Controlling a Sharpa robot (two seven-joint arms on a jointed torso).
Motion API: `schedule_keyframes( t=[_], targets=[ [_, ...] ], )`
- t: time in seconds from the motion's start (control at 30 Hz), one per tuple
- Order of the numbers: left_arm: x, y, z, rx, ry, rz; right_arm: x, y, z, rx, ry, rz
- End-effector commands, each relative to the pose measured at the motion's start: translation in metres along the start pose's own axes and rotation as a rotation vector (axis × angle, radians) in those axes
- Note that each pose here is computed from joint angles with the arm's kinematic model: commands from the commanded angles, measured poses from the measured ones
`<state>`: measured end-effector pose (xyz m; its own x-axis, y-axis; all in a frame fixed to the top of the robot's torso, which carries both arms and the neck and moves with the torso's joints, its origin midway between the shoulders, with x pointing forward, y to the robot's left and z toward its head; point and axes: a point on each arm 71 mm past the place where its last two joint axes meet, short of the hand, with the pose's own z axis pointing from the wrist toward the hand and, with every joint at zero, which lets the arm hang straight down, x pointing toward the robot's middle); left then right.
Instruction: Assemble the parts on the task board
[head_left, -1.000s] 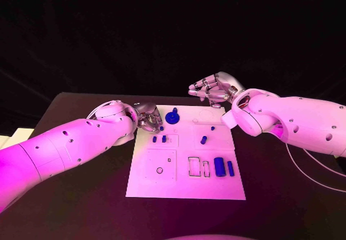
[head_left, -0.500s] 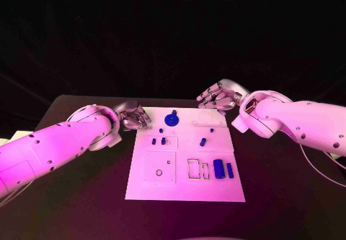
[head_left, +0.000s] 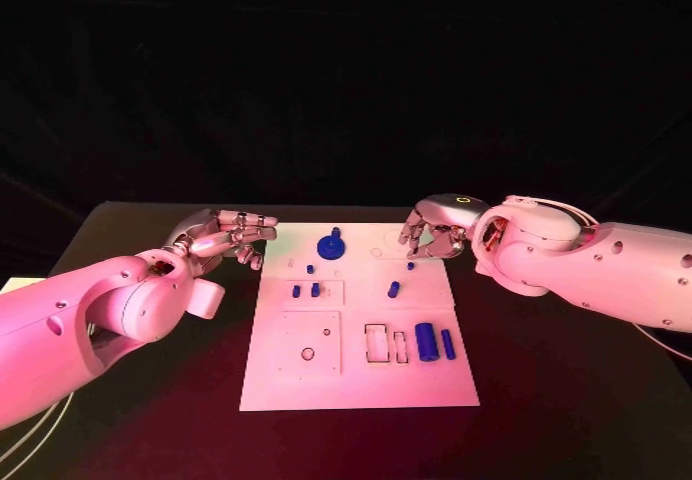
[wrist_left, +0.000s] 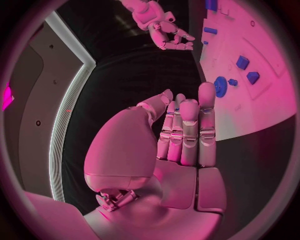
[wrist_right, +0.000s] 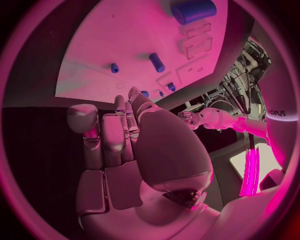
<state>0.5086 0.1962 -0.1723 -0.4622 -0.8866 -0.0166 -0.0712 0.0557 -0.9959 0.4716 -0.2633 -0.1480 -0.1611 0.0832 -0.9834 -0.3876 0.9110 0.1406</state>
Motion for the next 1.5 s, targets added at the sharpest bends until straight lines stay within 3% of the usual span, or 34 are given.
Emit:
schedule_keyframes(
  t=[0.03, 0.57, 0.93, 1.5],
  targets=[
    [-0.0055, -0.0015, -0.0063, 0.043, -0.081, -0.211, 0.003, -0.002, -0.001, 0.046, 0.002, -0.198],
    [0.0047, -0.0004, -0.0215, 0.060, -0.063, -0.213, 0.026, -0.001, 0.004, 0.019, 0.047, -0.211],
    [0.0111, -0.0008, -0.0235, 0.054, -0.047, -0.215, 0.038, 0.000, 0.012, -0.020, 0.055, -0.176],
    [0.0111, 0.0011, -0.0243, 0.029, -0.052, -0.213, 0.048, 0.001, 0.016, -0.024, 0.108, -0.161]
  ],
)
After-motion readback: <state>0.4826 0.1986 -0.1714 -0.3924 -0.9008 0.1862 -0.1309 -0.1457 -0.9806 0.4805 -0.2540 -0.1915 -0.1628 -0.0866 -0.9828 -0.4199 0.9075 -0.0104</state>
